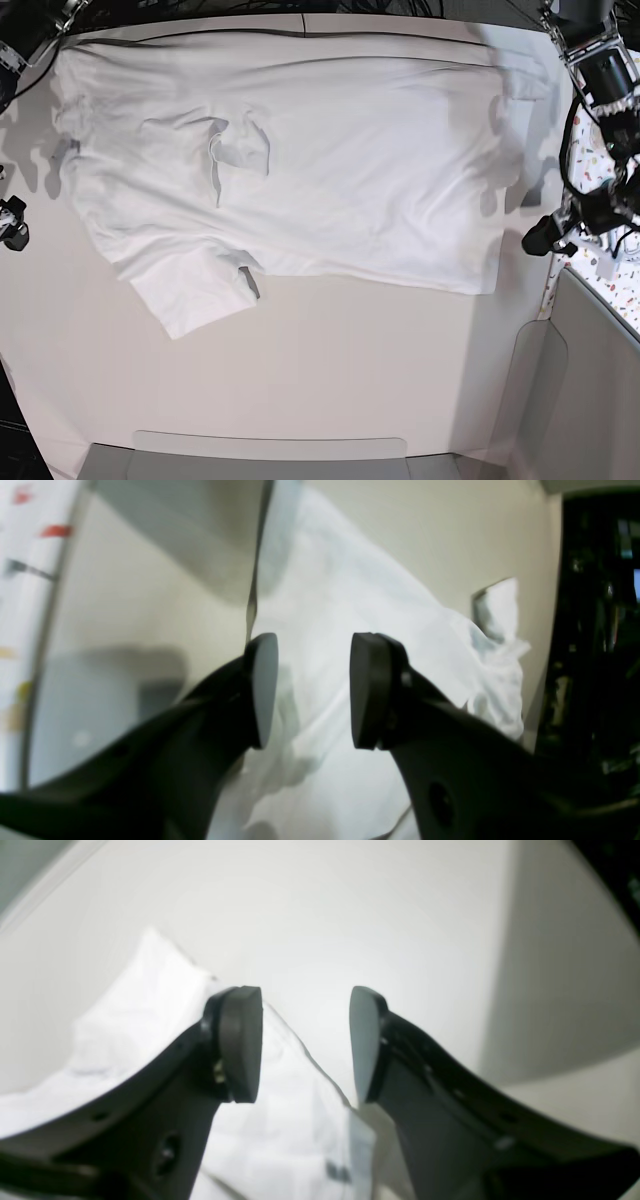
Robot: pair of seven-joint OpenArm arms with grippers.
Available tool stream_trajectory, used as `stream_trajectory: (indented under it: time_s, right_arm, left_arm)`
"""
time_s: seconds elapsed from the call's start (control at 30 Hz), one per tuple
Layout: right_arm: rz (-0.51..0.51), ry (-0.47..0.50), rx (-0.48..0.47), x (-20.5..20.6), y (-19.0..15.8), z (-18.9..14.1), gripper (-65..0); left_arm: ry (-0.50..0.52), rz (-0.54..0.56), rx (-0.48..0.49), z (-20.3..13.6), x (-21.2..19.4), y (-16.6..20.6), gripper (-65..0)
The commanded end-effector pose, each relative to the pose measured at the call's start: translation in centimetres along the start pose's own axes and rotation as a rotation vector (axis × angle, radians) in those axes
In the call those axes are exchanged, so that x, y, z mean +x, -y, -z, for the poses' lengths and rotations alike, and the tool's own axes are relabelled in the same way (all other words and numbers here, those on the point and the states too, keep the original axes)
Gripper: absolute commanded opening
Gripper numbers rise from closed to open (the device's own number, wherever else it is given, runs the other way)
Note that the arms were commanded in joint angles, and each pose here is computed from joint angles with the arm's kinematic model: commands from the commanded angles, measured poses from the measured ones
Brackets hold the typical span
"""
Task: Layout the t-shirt on the table in an organized manner, then fold the t-shirt properly
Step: 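Release the collar edge and lower both grippers to the shirt's side edges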
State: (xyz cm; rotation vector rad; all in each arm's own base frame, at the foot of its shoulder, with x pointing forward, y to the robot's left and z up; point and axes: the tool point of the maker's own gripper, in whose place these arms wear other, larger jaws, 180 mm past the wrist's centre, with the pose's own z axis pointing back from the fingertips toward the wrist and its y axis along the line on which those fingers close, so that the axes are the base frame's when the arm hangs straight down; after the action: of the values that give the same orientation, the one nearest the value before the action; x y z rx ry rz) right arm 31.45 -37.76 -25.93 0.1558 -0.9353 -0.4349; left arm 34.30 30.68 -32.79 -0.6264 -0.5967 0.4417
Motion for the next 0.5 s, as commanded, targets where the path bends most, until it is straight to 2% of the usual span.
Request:
stream_trajectory:
  time_s: [0.0,0.1,0.2,0.47]
  right_arm:
    - [-0.049,0.029,0.031,1.7,-0.9,0.4,-37.0]
    - [-0.096,-0.057,0.099,0.2,-2.1,3.3,-37.0]
    - [-0.074,-0.108,0.128,-1.0,-1.5,4.8,-37.0]
    - [-0.065,-0.122,0.137,-1.4,-1.2,5.3,-37.0]
  left_arm:
    - [0.05,0.029,0.009,0.0,2.8,0.6,-40.1]
    - [0.043,0.023,0.032,3.3,4.0,0.9,-39.0]
    - [0.052,0.012,0.061,5.2,4.3,0.3,-36.6]
    - [0.16,-0.078,0.132,6.4,4.4,-3.6,-35.4]
